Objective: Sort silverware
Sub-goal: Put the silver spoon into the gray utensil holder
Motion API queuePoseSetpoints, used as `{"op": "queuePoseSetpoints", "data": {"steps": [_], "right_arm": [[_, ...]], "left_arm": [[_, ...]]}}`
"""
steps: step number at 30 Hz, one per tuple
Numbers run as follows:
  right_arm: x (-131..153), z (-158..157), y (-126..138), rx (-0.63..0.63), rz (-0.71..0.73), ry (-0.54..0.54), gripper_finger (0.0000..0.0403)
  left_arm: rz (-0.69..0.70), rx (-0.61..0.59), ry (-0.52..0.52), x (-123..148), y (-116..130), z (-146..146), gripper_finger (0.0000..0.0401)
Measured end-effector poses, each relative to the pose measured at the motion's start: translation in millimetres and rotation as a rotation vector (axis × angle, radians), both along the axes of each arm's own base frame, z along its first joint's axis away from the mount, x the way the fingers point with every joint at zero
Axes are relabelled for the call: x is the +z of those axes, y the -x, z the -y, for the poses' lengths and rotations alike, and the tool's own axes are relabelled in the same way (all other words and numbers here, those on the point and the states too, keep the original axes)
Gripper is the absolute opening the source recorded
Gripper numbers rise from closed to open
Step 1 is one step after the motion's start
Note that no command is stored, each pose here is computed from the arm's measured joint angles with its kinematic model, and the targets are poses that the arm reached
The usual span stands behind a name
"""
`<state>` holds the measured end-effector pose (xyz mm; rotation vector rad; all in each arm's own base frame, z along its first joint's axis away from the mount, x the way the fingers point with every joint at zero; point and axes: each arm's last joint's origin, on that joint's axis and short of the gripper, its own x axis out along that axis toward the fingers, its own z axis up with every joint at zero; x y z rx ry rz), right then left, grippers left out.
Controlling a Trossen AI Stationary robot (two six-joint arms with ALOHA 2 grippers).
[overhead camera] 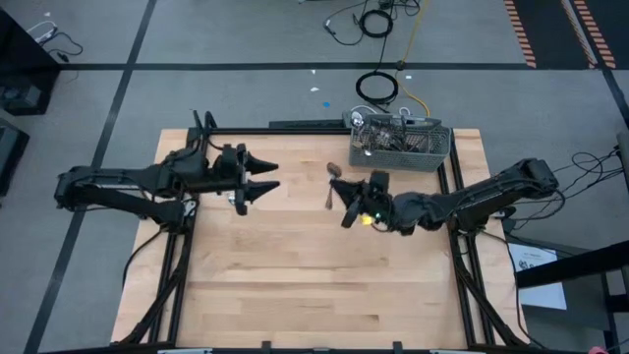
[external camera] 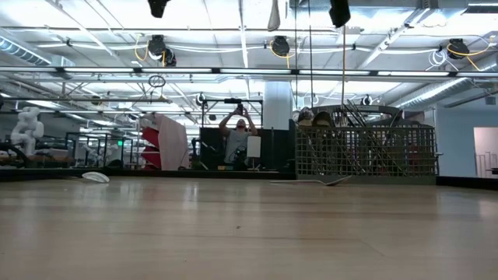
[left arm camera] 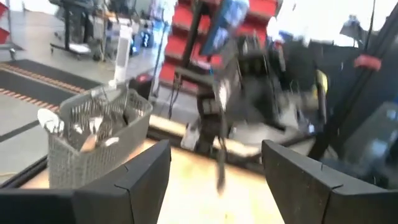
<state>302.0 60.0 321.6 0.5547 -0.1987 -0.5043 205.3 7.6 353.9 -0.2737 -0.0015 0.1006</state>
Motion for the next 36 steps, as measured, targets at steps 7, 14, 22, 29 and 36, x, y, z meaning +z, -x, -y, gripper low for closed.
{"op": "queuePoseSetpoints", "data": {"steps": [7, 14, 22, 29, 36], "right_arm": [[22.3, 49.3, 27.5, -0.168, -0.086, 0.058, 0.0000], [11.8, 118.3, 40.1, -0.392, -0.278, 0.079, 0.0000], [-11.0, 180.4, 37.6, -0.431, -0.451, 0.131, 0.0000], [-25.5, 220.1, 33.2, -0.432, -0.446, 0.152, 0.0000], [-47.7, 236.4, 25.9, -0.476, -0.499, 0.120, 0.0000]], "left_arm": [[-0.094, -0.067, -0.076, -3.9, 15.2, 5.3, 0.0255], [-0.100, 0.069, -0.076, -2.4, 22.0, 1.7, 0.0255], [-0.116, 0.242, -0.084, -3.8, 21.6, -3.2, 0.0255], [-0.106, 0.309, -0.036, -3.9, 22.0, -4.9, 0.0255], [-0.098, 0.342, 0.001, -4.2, 22.4, -5.7, 0.0255]]}}
